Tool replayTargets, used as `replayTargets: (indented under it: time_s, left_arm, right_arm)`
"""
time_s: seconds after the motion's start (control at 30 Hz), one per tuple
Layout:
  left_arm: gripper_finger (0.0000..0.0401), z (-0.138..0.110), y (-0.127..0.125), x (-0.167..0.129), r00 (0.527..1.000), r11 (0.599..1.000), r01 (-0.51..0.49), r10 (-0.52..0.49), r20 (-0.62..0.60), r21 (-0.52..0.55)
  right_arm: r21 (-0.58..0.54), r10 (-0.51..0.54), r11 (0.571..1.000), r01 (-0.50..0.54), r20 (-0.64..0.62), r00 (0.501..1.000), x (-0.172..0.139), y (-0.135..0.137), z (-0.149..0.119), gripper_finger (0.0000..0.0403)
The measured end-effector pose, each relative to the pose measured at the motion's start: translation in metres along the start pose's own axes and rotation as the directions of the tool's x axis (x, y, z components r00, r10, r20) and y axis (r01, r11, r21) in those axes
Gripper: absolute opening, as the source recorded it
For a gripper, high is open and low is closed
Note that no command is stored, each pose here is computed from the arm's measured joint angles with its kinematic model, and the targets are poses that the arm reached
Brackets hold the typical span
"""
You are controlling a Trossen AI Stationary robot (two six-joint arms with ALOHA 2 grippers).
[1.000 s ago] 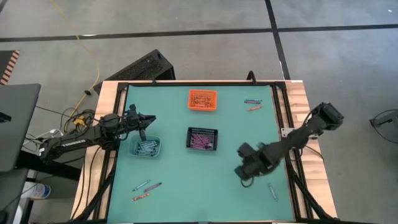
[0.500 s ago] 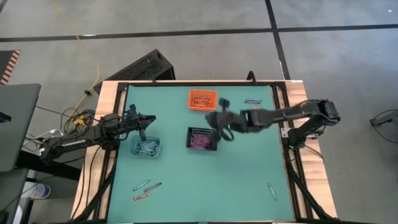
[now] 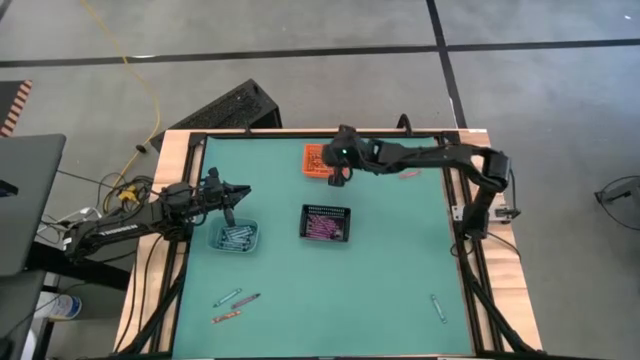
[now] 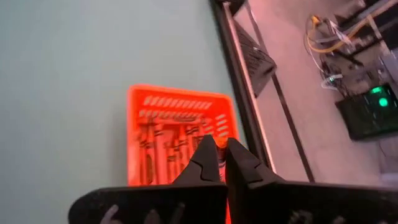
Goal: Sort crayons
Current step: Put the orange crayon into the orange bin, then put the violet crayon into the black bin
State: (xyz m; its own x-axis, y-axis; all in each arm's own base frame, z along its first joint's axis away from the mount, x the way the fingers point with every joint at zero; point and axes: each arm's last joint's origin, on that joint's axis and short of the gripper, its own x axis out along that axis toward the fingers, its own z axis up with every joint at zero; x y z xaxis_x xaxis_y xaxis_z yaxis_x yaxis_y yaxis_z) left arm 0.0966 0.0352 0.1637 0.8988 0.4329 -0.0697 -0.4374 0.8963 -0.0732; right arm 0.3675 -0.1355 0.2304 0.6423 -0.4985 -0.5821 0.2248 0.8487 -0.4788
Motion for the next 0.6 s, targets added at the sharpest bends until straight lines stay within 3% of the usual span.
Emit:
replayTargets:
  time_s: [0.27,0.5,0.6]
  left_arm:
    - [0.0029,0.000,0.000,0.000,1.000,1.000,0.001,-0.001,0.000,0.000]
    - [0.0029,0.000,0.000,0.000,1.000,1.000,0.000,0.000,0.000,0.000]
    - [0.0029,0.000,0.000,0.000,1.000,1.000,-0.001,0.001,0.000,0.000]
  right_arm:
    - [0.006,0.036,0.999,-0.036,-0.025,0.999,0.009,-0.005,0.006,0.0064]
    - [0.083,0.141,0.988,-0.129,-0.154,0.978,-0.019,-0.019,0.026,0.0132]
    - [0.137,0.252,0.965,-0.222,-0.267,0.930,-0.039,-0.024,0.018,0.0154]
